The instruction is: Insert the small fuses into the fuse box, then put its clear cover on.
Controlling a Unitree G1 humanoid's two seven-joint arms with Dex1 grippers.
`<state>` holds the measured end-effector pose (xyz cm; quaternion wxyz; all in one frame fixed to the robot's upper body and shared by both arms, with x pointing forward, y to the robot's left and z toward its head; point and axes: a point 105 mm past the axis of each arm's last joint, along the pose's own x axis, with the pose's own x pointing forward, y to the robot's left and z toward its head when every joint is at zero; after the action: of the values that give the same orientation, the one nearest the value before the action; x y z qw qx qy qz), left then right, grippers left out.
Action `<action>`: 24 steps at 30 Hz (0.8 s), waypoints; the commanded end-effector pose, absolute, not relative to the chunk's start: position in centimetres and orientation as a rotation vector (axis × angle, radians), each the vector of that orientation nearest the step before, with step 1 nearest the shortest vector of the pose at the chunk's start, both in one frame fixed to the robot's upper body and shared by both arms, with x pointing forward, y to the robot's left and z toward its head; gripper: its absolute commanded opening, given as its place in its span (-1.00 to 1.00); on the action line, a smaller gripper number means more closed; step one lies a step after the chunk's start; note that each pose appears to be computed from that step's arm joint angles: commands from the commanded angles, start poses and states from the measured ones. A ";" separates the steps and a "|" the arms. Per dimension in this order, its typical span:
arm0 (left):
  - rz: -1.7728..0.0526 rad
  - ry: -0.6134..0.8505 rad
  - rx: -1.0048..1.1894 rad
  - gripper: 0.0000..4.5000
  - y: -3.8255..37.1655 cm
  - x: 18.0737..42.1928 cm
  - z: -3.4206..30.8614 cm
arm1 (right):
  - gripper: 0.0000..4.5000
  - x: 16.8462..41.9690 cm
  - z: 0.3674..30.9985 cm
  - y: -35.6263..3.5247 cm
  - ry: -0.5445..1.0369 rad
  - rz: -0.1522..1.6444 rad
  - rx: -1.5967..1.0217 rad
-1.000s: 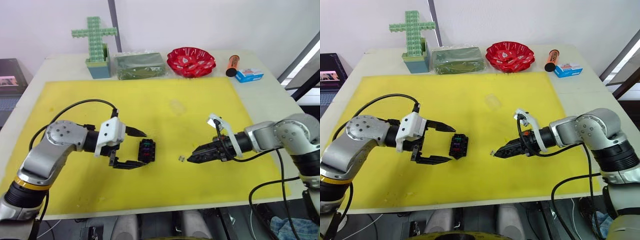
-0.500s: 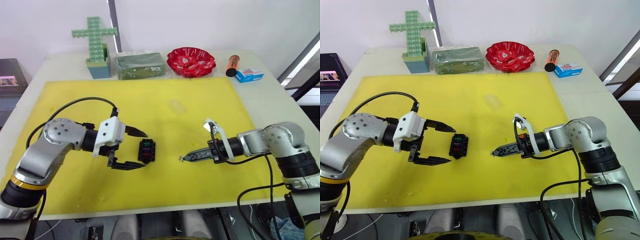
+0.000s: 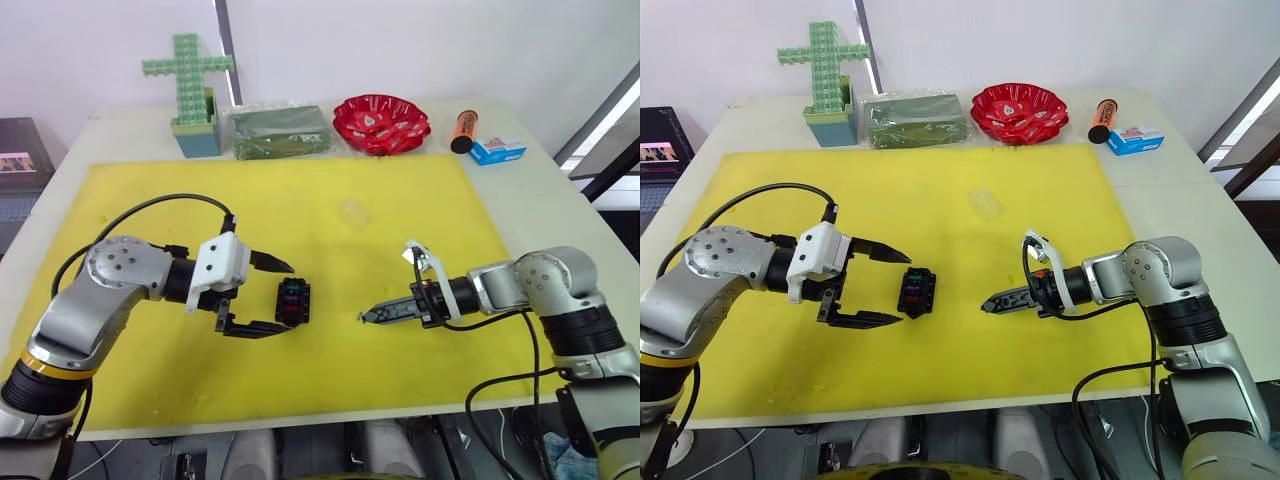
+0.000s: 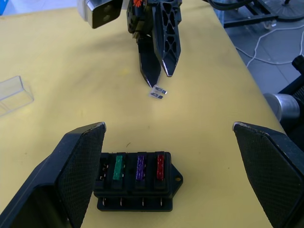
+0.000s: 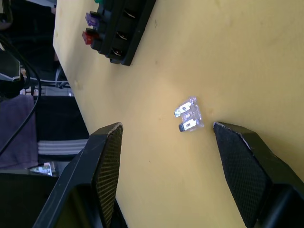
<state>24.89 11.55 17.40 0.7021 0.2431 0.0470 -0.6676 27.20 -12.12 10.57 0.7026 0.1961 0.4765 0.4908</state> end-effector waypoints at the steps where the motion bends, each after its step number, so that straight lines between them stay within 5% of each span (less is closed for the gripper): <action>1: -1.462 0.079 0.574 1.00 11.9 25.0 18.1 | 0.40 27.4 11.0 -11.8 1.041 1.106 0.449; 10: -1.458 0.076 0.573 1.00 11.8 25.1 18.1 | 0.40 27.4 10.9 -11.4 1.043 1.112 0.454; 13: -1.460 0.074 0.572 1.00 11.8 25.1 18.1 | 0.17 27.5 10.9 -11.4 1.039 1.109 0.453; 17: -1.463 0.073 0.572 1.00 11.7 25.0 18.2 | -0.44 27.5 10.8 -11.4 1.042 1.108 0.449; 24: -1.462 0.072 0.576 1.00 11.7 25.1 18.1 | -0.44 27.7 10.5 -11.7 1.044 1.086 0.444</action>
<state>25.02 11.66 17.32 0.7045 0.2468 0.0490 -0.6636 27.54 -11.82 9.98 0.7050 0.2011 0.4792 0.4826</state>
